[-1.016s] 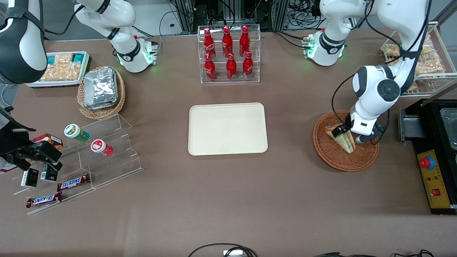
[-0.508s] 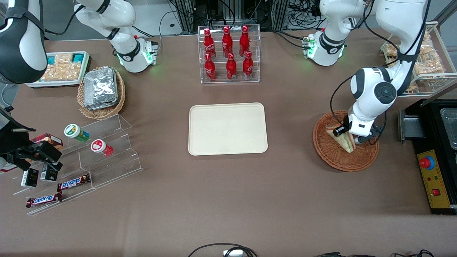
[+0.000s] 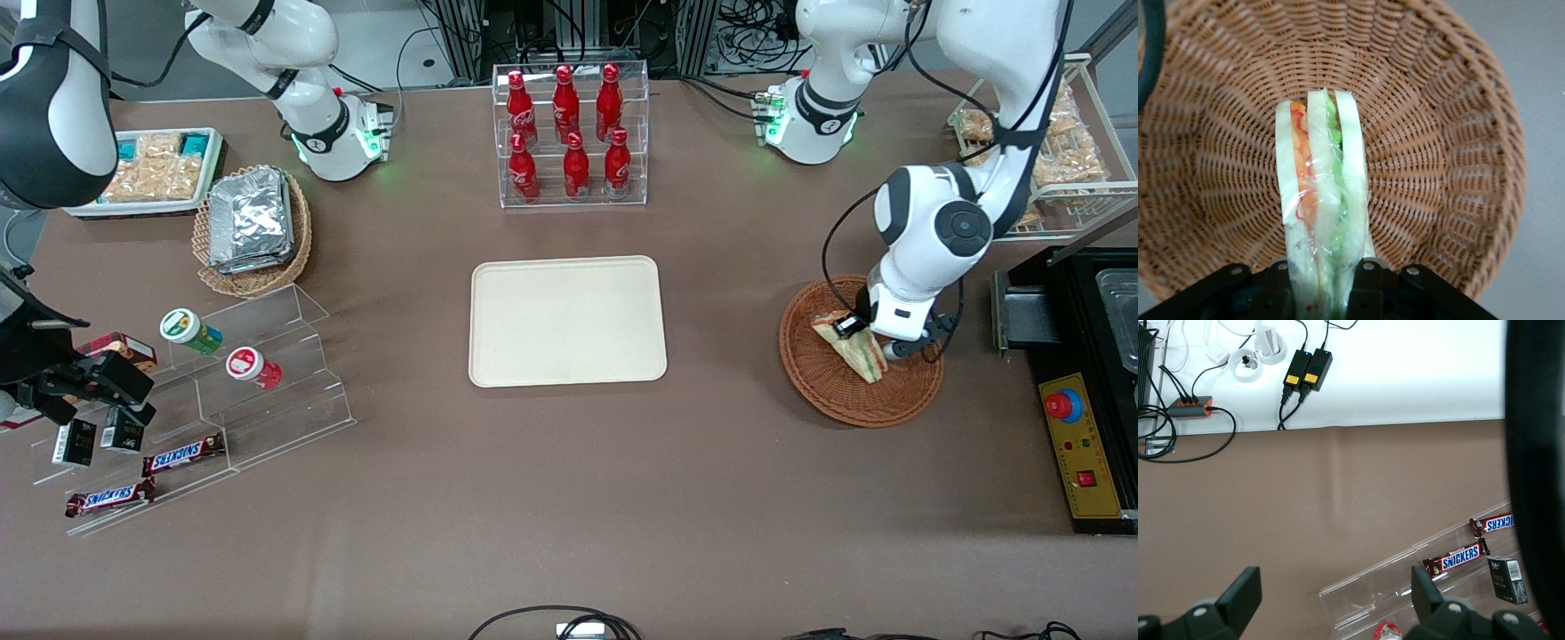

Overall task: Place sandwich from basket to tray
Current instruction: 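Lift the sandwich and carry it with the left gripper over the tray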

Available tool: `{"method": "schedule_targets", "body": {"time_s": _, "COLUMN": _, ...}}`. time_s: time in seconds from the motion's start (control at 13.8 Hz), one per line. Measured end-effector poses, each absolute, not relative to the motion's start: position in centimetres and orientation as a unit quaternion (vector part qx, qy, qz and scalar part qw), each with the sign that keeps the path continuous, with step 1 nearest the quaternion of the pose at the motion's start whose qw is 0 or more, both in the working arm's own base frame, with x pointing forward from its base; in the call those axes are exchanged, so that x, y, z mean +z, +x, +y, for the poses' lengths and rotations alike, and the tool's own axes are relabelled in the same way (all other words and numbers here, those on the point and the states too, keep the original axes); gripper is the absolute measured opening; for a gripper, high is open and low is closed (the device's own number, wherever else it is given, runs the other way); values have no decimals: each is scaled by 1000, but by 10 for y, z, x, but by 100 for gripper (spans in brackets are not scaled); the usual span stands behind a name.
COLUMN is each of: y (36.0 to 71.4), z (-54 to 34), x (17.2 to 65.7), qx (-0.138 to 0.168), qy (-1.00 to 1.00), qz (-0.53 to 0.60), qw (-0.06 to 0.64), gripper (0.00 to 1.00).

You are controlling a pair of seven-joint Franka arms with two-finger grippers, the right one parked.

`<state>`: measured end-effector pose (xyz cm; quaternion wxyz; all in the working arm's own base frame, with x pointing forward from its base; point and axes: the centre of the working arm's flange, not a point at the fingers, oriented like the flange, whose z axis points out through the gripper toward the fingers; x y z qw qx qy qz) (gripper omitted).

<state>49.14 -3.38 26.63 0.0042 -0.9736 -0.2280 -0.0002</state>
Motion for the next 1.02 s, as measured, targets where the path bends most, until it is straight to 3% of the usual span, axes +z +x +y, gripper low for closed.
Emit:
{"method": "schedule_targets", "body": {"time_s": 0.29, "y": 517, "z": -41, "x": 360, "qx": 20, "qy": -979, "qz": -201, "qw": 14, "gripper": 20}}
{"method": "schedule_targets", "body": {"time_s": 0.51, "y": 534, "z": -84, "x": 415, "qx": 10, "qy": -987, "qz": -163, "qw": 12, "gripper": 20}}
{"method": "schedule_targets", "body": {"time_s": 1.02, "y": 521, "z": -219, "x": 424, "qx": -15, "qy": -999, "qz": -22, "qw": 29, "gripper": 20}}
